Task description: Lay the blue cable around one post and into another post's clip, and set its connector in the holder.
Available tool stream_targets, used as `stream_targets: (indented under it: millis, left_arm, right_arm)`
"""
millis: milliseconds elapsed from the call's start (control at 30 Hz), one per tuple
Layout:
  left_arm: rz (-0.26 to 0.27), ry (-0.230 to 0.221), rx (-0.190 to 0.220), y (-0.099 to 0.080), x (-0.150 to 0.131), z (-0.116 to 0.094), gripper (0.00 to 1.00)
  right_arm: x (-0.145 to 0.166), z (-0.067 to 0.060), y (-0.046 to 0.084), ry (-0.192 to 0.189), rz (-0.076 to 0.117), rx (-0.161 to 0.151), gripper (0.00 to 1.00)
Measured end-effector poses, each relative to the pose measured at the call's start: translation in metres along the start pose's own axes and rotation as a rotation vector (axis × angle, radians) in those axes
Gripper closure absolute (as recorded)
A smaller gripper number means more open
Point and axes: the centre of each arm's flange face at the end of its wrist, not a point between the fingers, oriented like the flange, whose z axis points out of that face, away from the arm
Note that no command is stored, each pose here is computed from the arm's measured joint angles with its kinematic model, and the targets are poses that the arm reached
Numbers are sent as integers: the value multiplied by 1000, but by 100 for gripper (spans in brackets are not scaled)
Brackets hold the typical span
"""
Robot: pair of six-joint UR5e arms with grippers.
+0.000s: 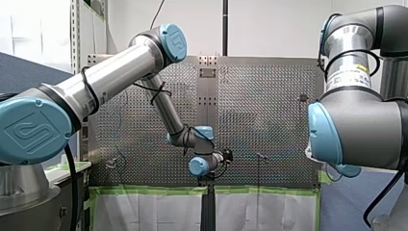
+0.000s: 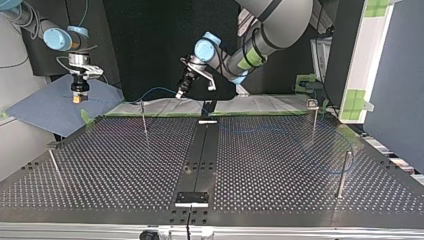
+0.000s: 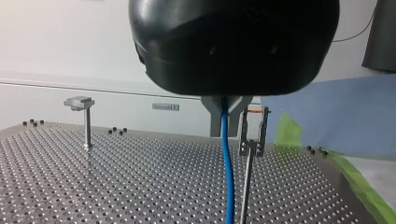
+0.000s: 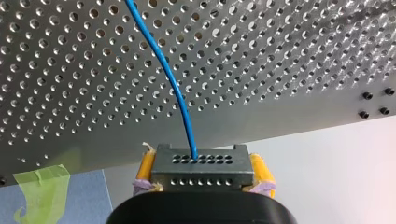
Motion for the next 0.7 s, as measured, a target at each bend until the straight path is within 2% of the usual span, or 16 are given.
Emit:
stream_targets:
  millis: [233,433,700]
  left_arm:
    - [-14,6,4,-2,5,-1,100]
    - [-23,24,-11,6,22,0,100]
    - [-30,23,-30,15,23,3,100]
  right_arm:
    - [-3,0,-5,-4,2,9,100]
    - [-6,1,-12,-7,7,22,100]
    - [-13,3,-16,-14,16,33,100]
